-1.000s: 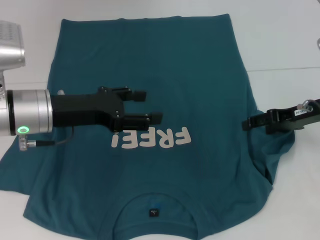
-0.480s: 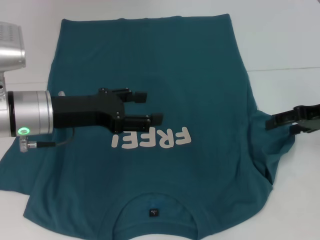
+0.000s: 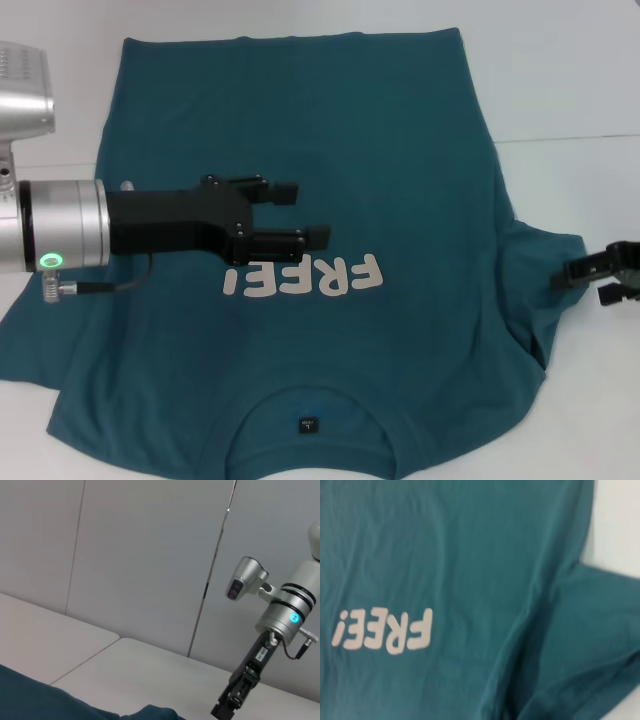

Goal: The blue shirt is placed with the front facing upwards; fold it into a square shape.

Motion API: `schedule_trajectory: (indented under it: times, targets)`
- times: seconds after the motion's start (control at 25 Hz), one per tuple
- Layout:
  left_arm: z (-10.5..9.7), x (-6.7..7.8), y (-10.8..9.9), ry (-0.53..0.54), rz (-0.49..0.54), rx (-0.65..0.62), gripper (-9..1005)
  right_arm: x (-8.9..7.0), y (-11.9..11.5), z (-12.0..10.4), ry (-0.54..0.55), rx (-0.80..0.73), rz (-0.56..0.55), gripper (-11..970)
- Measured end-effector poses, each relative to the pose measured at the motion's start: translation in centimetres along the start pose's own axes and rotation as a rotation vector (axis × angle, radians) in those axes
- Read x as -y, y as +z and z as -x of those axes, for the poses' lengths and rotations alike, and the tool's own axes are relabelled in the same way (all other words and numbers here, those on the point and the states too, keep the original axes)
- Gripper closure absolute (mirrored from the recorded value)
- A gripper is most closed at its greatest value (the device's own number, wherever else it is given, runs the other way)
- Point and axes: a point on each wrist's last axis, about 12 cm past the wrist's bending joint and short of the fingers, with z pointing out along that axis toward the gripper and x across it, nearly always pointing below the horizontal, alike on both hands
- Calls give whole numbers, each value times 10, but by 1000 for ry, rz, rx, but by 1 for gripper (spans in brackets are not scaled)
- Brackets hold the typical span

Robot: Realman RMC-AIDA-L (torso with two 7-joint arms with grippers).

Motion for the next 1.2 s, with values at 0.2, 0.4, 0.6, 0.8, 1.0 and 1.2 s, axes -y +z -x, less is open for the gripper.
schedule_trajectory:
  times: [0.2,0.4,0.6,0.8,1.0,1.2]
  targets:
    - [1,0,1,2,0,0,153,2,2,-3,29,-24,-24,68]
    - [1,0,2,5,-3,2,153,-2,2,1,27,-37,-44,70]
    - [1,1,3,5,-4,3,153,-12,10,5,4,-44,-40,72]
    - [0,1,2,4,-4,3,153,-18,18,8,-4,-46,-31,74]
    - [0,1,2,4,-2,3,153,-18,23,8,4,-46,-30,76]
    - [0,1,2,4,-2,3,153,-17,25,7,13,-51,-28,78]
